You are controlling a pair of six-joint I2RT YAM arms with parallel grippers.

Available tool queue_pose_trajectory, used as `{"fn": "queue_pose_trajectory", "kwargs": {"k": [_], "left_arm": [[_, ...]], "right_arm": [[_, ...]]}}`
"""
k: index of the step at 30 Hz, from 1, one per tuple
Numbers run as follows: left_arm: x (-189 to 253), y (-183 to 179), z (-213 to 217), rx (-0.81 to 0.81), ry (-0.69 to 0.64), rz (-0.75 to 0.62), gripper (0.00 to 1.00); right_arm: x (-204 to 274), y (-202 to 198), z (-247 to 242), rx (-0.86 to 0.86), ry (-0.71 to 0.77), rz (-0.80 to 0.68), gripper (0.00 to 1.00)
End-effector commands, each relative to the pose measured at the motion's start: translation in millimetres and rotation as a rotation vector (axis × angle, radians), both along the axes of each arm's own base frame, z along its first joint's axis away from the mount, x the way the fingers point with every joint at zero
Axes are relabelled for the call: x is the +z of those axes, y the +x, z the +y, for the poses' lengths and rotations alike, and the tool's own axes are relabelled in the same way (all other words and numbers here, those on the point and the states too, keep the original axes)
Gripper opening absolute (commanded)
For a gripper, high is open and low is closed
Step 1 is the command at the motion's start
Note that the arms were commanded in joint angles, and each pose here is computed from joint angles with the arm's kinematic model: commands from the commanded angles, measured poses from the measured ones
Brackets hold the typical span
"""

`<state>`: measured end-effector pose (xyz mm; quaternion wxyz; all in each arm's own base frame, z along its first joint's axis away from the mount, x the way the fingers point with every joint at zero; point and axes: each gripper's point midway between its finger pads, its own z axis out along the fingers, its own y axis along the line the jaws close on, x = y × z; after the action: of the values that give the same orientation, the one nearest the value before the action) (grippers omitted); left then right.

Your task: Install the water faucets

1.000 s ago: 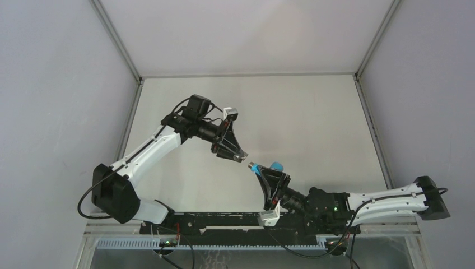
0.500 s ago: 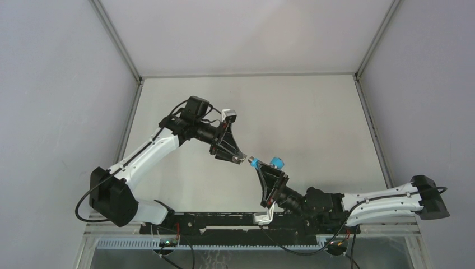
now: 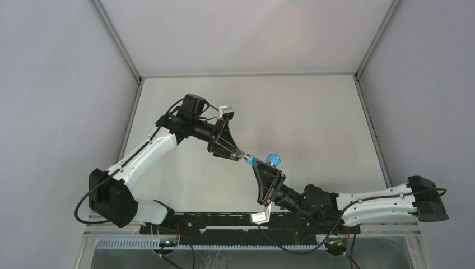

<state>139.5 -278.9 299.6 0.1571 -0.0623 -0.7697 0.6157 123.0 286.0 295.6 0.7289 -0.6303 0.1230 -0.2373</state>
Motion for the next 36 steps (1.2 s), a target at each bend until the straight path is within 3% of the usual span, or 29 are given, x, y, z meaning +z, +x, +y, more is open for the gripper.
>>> {"fn": "queue_pose_trajectory", "kwargs": {"k": [1,16,21,36], "left_arm": [[41,-2,12,0.001,-0.099,-0.104,0.0],[34,10,35,0.073,-0.115,-0.117,0.0],[30,7,35,0.073,-0.109,-0.112,0.0],[26,-11,31,0.031,-0.101,-0.112,0.0]], "right_arm": [[30,1,-6,-0.003,0.084,-0.049,0.0],[46,17,25,-0.011,0.01,-0.163,0.0],[26,13,30,-0.023,-0.058,-0.153,0.0],[18,9,25,-0.011,-0.007,-0.096,0.0]]}}
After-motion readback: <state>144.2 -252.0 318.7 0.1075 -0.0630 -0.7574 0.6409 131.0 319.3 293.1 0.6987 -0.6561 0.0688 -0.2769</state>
